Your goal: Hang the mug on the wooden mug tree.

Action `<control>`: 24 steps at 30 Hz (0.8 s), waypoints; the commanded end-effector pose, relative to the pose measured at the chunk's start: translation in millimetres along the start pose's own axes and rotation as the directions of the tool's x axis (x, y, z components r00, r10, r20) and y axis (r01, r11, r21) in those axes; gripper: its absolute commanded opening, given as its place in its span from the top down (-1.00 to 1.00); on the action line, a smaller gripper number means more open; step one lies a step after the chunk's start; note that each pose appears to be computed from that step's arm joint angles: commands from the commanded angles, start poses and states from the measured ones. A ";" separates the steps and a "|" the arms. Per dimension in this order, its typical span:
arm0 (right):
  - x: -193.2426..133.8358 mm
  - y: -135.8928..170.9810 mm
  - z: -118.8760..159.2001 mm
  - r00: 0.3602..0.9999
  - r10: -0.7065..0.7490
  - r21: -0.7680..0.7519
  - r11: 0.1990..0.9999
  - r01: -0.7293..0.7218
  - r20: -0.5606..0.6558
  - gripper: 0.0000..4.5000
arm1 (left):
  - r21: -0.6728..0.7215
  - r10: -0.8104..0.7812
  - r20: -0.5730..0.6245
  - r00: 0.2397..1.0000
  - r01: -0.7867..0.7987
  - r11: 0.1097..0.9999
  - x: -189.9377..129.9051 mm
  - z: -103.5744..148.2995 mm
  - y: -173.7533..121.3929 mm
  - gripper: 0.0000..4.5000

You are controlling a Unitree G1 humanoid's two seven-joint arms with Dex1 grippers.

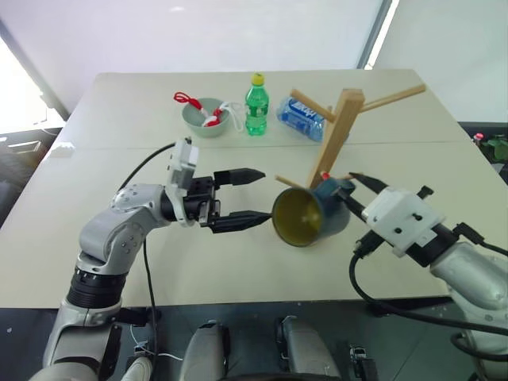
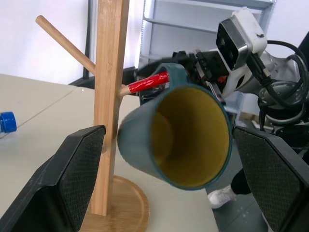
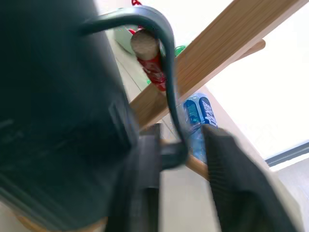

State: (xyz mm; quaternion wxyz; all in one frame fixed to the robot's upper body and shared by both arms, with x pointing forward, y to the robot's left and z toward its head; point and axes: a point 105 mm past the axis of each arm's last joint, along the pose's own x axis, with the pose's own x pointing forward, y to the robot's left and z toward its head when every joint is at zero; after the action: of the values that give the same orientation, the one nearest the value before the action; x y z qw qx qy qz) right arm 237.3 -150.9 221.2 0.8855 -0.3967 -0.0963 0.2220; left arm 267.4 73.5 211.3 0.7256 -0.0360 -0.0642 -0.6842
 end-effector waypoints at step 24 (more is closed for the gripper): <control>-60.1 -6.4 -121.3 0.937 -0.291 0.557 0.754 0.348 -0.193 -0.32 | 0.075 0.652 -0.019 0.758 -0.649 0.757 -76.0 -45.5 68.5 -1.00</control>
State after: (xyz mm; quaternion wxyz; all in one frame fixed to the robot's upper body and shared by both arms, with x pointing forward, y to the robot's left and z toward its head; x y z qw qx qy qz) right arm 223.5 -257.9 143.1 0.9925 -0.0876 -0.0218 0.0823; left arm 329.4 135.3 151.8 0.9017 -0.0391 -0.0275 -0.4298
